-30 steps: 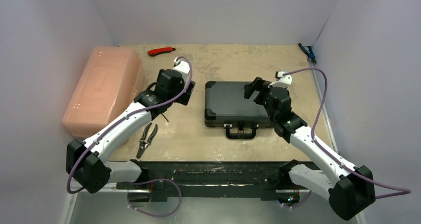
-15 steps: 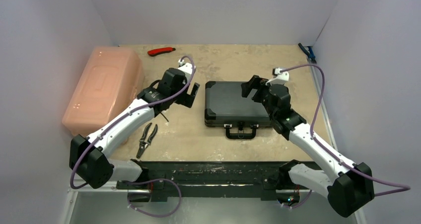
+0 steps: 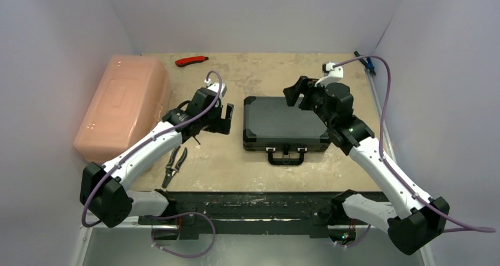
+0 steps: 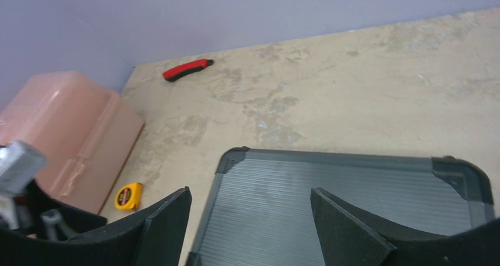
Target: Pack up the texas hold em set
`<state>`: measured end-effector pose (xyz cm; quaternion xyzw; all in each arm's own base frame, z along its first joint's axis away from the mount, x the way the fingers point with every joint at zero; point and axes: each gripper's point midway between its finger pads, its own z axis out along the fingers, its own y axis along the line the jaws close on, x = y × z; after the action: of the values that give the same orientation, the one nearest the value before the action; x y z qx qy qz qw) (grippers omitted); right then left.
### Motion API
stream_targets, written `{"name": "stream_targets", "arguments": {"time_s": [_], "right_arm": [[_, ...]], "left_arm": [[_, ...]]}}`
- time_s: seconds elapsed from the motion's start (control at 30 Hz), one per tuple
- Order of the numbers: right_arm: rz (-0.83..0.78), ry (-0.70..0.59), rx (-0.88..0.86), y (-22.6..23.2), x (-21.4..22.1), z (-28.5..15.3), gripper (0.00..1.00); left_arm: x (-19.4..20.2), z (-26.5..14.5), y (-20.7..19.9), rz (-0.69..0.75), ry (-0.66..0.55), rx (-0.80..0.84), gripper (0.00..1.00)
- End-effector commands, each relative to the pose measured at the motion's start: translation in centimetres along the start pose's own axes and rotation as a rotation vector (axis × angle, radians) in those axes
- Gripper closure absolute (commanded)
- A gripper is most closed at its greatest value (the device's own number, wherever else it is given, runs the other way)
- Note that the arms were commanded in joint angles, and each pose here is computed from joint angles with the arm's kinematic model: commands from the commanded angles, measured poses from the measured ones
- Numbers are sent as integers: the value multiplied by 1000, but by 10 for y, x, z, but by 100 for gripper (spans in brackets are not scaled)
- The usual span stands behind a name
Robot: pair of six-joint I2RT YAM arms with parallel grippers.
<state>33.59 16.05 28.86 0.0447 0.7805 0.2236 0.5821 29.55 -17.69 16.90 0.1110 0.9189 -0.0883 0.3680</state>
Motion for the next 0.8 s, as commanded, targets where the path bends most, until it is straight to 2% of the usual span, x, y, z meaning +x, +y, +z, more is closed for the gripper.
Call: {"name": "stream_targets", "arguments": {"time_s": [0.0,0.07,0.1,0.3,0.63,0.7,0.77], "right_arm": [[-38,34,-182,41,-17,-7,23],[-39,54,-255,55,-13,-6,23],[-12,67,-288,62,-11,-7,35],[-19,135,-394,82,7,0,55],[-24,224,-414,95,39,38,96],[-24,244,-403,93,47,47,100],[-22,267,-393,91,56,54,100]], "left_arm": [[12,4,-9,-117,2,43,17],[19,8,-9,-135,12,44,18],[22,9,-9,-144,17,44,19],[42,19,-7,-174,39,38,23],[63,43,-5,-173,66,24,30],[66,48,-5,-168,71,23,32],[67,53,-6,-160,75,25,34]]}}
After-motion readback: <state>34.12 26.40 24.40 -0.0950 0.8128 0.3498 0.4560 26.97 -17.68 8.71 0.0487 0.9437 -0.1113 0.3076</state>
